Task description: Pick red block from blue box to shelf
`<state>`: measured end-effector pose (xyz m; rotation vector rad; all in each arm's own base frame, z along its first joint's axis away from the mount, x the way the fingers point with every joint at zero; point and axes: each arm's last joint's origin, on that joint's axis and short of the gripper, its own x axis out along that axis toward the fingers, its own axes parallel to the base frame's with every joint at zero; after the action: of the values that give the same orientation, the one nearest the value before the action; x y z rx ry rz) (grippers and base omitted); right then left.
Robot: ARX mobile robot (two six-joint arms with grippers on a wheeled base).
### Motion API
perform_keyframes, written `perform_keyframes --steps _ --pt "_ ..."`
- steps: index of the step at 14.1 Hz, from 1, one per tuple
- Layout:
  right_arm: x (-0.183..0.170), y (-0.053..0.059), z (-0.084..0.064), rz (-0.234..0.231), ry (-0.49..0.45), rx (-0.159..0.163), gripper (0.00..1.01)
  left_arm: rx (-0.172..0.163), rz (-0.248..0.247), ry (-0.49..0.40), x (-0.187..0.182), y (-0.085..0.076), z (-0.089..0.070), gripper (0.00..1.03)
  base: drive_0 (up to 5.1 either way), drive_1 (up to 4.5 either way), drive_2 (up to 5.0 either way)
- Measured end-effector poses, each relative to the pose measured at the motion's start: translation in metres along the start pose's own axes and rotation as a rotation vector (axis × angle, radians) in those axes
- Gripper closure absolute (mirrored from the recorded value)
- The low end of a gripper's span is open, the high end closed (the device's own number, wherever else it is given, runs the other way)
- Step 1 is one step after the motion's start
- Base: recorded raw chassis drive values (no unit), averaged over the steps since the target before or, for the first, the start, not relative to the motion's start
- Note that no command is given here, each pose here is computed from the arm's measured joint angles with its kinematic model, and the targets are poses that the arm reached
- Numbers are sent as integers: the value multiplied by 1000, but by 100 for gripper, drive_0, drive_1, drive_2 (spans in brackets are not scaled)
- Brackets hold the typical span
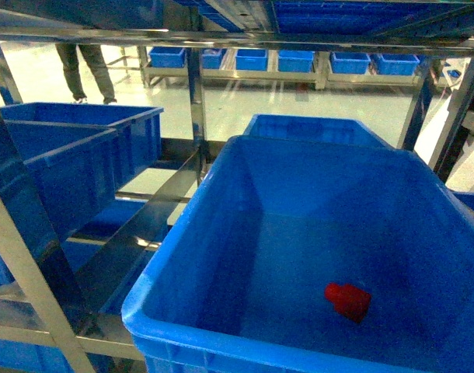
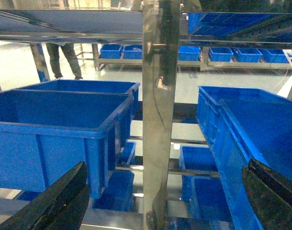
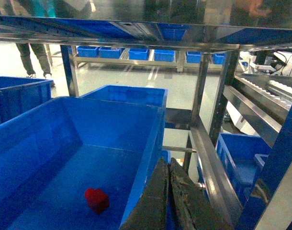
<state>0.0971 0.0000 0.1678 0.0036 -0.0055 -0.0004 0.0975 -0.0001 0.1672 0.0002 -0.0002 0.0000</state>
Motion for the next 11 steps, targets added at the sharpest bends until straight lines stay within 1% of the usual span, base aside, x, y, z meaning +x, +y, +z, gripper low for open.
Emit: perform_keyframes --steps 2,3,4,6,8,9,10,11 --pt "0 0 0 0 0 0 99 0 0 0 0 0 0 5 0 0 0" --pt "0 0 0 0 0 -1 89 0 0 0 0 0 0 5 0 0 0" --pt "0 0 0 0 0 -1 76 0 0 0 0 0 0 5 0 0 0" --pt "0 0 0 0 0 -1 45 0 0 0 0 0 0 5 0 0 0" --pt "0 0 0 0 0 -1 23 0 0 0 0 0 0 5 0 0 0" --pt "0 0 0 0 0 -1 10 0 0 0 0 0 0 5 0 0 0" --pt "0 0 0 0 0 -1 1 0 0 0 0 0 0 5 0 0 0" --pt "0 0 0 0 0 -1 4 0 0 0 0 0 0 5 0 0 0"
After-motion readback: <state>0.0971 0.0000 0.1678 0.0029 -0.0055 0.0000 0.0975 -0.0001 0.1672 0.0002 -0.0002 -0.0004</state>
